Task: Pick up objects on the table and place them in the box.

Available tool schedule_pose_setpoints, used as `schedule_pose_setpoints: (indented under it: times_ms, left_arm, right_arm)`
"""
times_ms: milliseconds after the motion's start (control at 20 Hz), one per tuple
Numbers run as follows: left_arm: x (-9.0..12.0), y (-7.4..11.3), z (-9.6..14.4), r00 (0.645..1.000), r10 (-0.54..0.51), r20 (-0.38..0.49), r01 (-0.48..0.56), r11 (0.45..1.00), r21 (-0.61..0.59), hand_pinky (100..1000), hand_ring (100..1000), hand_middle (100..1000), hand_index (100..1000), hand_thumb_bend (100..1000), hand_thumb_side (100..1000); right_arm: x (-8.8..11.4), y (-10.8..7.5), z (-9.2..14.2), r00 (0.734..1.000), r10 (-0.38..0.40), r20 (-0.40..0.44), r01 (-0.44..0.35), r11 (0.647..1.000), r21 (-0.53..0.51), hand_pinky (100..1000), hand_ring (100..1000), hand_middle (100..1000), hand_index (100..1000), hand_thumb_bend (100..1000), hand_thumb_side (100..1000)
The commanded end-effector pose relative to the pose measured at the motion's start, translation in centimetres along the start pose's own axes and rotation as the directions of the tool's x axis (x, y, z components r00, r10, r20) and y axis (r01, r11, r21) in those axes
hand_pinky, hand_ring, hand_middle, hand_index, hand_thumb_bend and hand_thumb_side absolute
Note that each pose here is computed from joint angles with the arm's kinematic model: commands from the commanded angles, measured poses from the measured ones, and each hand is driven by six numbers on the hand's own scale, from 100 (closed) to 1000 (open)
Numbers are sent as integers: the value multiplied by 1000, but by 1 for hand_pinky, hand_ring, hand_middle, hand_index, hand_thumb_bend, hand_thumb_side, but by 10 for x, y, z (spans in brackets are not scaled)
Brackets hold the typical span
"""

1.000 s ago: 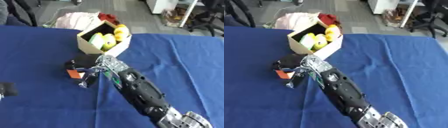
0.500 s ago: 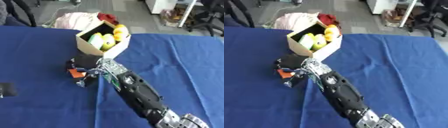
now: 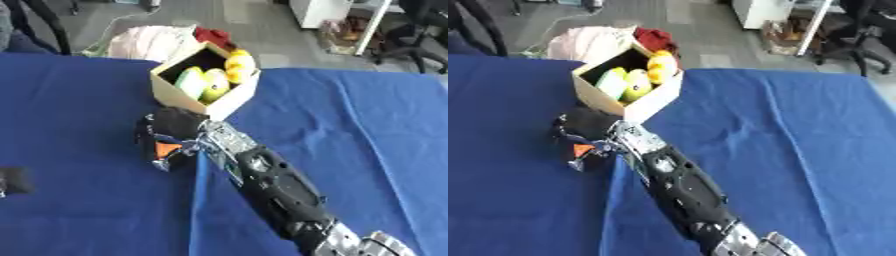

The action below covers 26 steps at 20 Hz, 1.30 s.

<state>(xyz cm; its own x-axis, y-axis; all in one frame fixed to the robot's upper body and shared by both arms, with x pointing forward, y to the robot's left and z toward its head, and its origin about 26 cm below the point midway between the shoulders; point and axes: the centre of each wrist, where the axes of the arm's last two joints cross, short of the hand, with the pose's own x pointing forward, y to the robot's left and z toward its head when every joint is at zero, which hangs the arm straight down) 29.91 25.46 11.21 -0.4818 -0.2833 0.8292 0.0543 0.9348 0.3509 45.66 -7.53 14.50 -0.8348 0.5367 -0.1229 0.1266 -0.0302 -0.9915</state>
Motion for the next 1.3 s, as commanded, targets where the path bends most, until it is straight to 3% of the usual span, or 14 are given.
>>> schedule_pose_setpoints:
  times_ms: [50,200,300,550,800,950,1100,1300]
  left_arm:
    - [7,4,-3,1000,-10,26,10,1000,10,655,537,483,663,100,778]
    - [7,4,-3,1000,-10,27,10,1000,11,655,536,483,663,100,778]
    - [7,4,-3,1000,-10,26,10,1000,12,655,536,483,663,100,778]
    - [7,4,-3,1000,-10,25,10,1000,14,655,536,482,663,100,779]
    - [6,4,-2,1000,-11,23,10,1000,17,655,535,481,663,100,779]
    - [6,5,-2,1000,-11,22,10,1000,18,654,535,481,663,100,780]
    - [6,5,-2,1000,-11,21,11,1000,19,654,534,480,663,100,780]
    - [6,5,-2,1000,-12,19,11,1000,20,654,534,480,663,100,780]
  right_arm:
    - [-10,-10,6,1000,4,-20,-4,1000,-25,658,721,844,904,100,214]
    - [-11,-11,6,1000,-7,-25,7,1000,4,769,831,923,971,100,223]
    - [-12,-9,8,1000,-12,-28,13,999,35,798,861,942,984,100,226]
    - [-17,-5,12,997,-28,-72,35,994,103,800,872,953,995,100,232]
    - [-22,-1,16,992,-59,-114,77,985,158,641,756,911,971,100,240]
    - [-23,-2,17,989,-83,-119,101,983,153,470,576,821,904,100,235]
    - [-24,-6,18,988,-107,-108,117,988,98,331,447,718,826,100,216]
    - [-24,-19,18,990,-121,-78,119,993,-22,263,387,659,790,100,202]
